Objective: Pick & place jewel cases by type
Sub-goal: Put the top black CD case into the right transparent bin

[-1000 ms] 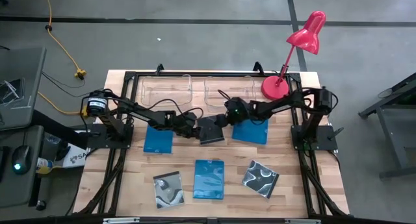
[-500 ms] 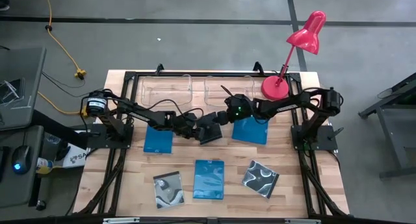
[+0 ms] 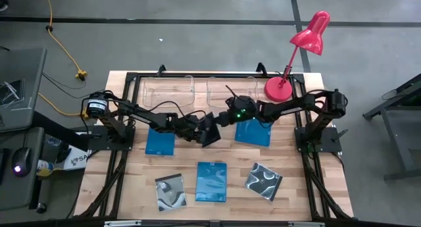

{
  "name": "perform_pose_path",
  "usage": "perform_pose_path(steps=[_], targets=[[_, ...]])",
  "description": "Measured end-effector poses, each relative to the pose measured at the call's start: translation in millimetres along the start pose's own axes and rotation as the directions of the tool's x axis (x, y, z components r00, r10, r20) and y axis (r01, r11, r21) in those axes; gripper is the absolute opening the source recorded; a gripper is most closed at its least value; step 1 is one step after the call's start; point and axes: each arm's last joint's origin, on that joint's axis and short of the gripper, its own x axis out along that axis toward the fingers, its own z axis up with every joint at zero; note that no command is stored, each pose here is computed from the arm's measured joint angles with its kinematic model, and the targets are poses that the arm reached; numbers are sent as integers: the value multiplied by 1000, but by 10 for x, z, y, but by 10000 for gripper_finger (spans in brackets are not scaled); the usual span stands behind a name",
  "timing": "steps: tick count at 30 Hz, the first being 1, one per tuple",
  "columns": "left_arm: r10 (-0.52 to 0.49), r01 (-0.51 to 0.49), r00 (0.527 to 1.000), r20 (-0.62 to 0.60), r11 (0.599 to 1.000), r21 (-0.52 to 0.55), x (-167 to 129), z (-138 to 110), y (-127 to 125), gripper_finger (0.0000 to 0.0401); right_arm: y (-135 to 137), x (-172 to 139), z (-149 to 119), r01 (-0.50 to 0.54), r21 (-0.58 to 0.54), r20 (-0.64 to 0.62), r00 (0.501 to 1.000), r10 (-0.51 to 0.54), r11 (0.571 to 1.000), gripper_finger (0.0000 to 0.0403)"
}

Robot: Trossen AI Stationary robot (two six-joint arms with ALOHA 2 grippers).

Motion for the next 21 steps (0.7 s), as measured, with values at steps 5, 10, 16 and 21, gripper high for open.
perform_pose_path(steps=[5, 10, 16, 21], targets=[[-1, 1, 1000, 0, 1000, 0, 0, 1, 0, 291, 2, 3, 1, -8, 6, 4, 1000, 8, 1000, 245], [-1, 1, 1000, 2, 1000, 3, 0, 2, -1, 291, -32, 2, -18, 25, 2, -11, 1000, -25, 1000, 245], [-2, 2, 1000, 2, 1000, 14, 0, 2, -2, 291, -36, 2, -20, 25, -7, -12, 1000, -25, 1000, 245], [-6, 6, 1000, 3, 1000, 25, 0, 4, -6, 291, -10, 4, -10, -9, -10, -9, 1000, 9, 1000, 245]])
